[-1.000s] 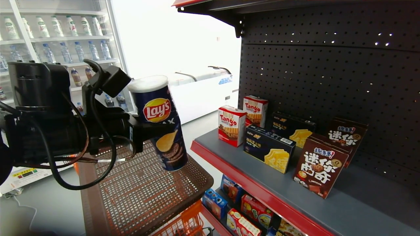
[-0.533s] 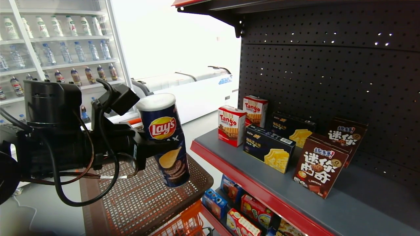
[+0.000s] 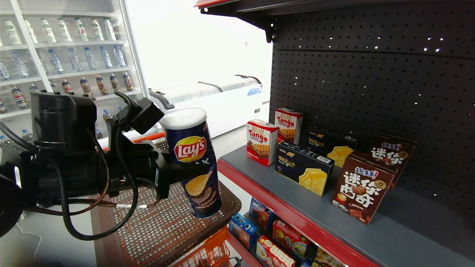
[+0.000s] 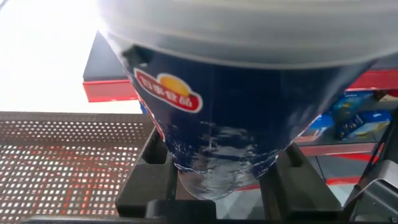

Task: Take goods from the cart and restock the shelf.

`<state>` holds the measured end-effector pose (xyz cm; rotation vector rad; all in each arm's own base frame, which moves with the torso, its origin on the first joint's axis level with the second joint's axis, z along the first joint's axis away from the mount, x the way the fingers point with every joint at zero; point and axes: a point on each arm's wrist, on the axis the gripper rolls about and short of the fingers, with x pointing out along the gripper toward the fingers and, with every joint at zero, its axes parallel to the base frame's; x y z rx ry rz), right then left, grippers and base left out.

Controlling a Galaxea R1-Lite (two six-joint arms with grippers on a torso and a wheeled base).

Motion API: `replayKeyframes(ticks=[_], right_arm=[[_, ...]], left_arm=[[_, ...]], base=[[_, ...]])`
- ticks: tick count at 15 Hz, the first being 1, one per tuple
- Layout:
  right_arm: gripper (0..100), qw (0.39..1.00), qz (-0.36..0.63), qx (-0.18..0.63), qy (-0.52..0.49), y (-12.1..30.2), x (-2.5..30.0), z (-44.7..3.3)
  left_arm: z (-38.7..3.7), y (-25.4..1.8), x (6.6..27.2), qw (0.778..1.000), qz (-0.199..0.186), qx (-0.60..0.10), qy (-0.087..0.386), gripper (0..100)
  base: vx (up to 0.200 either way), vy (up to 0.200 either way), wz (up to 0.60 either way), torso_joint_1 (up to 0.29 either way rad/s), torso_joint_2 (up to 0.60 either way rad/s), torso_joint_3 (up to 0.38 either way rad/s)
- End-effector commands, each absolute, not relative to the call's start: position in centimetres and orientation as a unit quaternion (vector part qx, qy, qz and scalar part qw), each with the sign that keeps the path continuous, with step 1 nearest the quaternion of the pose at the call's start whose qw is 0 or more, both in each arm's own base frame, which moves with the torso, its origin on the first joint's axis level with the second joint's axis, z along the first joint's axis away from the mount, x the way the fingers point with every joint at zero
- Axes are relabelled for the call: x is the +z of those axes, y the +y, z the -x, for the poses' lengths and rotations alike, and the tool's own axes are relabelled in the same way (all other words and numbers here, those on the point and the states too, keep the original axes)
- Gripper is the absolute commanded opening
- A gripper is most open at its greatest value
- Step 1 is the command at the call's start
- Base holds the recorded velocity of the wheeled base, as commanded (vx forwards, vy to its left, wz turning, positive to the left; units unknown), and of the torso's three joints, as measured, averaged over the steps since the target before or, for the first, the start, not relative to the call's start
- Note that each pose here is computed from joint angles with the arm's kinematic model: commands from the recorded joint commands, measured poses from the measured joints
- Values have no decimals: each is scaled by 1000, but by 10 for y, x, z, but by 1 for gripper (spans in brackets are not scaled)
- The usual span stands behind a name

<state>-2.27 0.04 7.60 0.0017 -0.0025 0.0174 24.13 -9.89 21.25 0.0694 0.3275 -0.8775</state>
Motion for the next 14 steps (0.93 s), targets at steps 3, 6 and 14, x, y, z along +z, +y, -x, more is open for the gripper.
replayKeyframes(ticks=[3, 6, 14], right_arm=[[100, 1000, -1, 9, -1, 0, 76, 23], [100, 1000, -1, 9, -1, 0, 76, 23], [100, 1000, -1, 9, -1, 0, 76, 23]], left_arm=[[-230, -106, 217, 876, -33, -454, 161, 0], [-230, -105, 216, 877, -32, -452, 162, 0], [-228, -106, 217, 874, -33, -457, 160, 0]], base=[[0, 0, 0, 0, 0, 0], [0, 0, 0, 0, 0, 0], [0, 0, -450, 1, 1, 4]])
